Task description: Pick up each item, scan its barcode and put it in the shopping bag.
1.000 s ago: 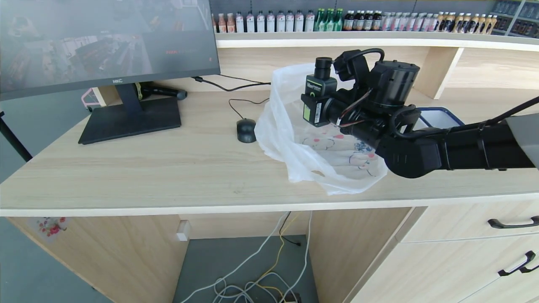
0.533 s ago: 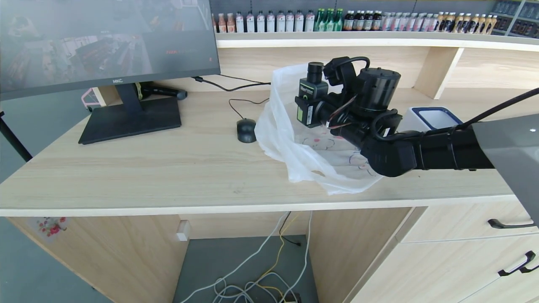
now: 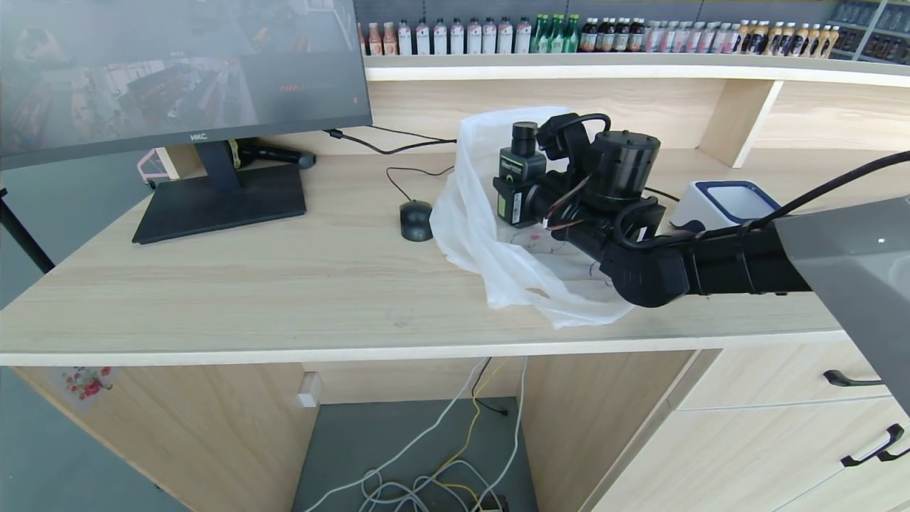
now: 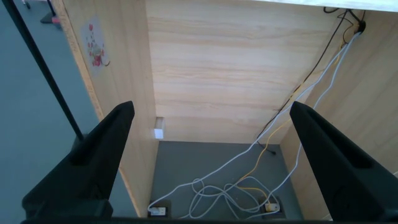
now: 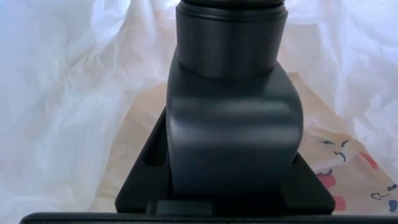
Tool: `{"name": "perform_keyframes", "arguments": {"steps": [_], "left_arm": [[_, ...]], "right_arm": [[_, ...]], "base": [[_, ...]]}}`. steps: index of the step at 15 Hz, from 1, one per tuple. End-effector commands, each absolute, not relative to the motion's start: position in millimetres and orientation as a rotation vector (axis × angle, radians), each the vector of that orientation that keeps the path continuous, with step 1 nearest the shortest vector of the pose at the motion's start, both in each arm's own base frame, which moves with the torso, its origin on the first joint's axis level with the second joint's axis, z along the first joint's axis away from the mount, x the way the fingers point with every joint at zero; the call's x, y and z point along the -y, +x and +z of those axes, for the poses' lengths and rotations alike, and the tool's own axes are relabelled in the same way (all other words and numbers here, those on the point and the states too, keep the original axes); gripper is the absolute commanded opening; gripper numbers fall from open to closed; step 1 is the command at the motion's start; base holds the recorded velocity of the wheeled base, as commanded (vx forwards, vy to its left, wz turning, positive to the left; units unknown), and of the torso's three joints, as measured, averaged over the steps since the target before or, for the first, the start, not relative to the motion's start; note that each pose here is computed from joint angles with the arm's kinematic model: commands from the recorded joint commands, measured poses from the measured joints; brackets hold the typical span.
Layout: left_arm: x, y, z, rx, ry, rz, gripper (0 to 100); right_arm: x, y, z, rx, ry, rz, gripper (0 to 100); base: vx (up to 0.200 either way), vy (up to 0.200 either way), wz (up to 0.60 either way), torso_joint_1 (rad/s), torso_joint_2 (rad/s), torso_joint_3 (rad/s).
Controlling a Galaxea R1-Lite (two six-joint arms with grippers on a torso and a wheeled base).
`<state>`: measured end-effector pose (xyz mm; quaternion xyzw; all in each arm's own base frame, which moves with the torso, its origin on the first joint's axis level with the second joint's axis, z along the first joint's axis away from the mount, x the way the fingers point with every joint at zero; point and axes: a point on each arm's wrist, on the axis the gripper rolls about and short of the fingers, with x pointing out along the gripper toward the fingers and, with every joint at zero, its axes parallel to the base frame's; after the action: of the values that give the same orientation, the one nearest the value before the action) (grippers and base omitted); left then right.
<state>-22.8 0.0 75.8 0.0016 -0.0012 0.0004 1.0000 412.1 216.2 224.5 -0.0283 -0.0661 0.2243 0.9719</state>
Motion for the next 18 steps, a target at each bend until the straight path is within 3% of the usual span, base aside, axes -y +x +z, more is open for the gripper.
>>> {"name": "perform_keyframes", "arguments": {"steps": [1,9,18], "left_arm": [[0,-23,76,0.003,0.003,0.002,100],[0,-23,76,0.003,0.003,0.0,100],[0,-23,76,0.003,0.003,0.002,100]], "right_arm": [[-218,414,220,0.139,-0.056,0.454,0],[-221,413,200,0.132,-0.061,0.46,0],[-221,413,200,0.132,-0.059,0.46,0]], "base": [[0.0,0.0,0.0,0.0,0.0,0.0],[0.0,0.0,0.0,0.0,0.0,0.0],[0.0,0.0,0.0,0.0,0.0,0.0]]}}
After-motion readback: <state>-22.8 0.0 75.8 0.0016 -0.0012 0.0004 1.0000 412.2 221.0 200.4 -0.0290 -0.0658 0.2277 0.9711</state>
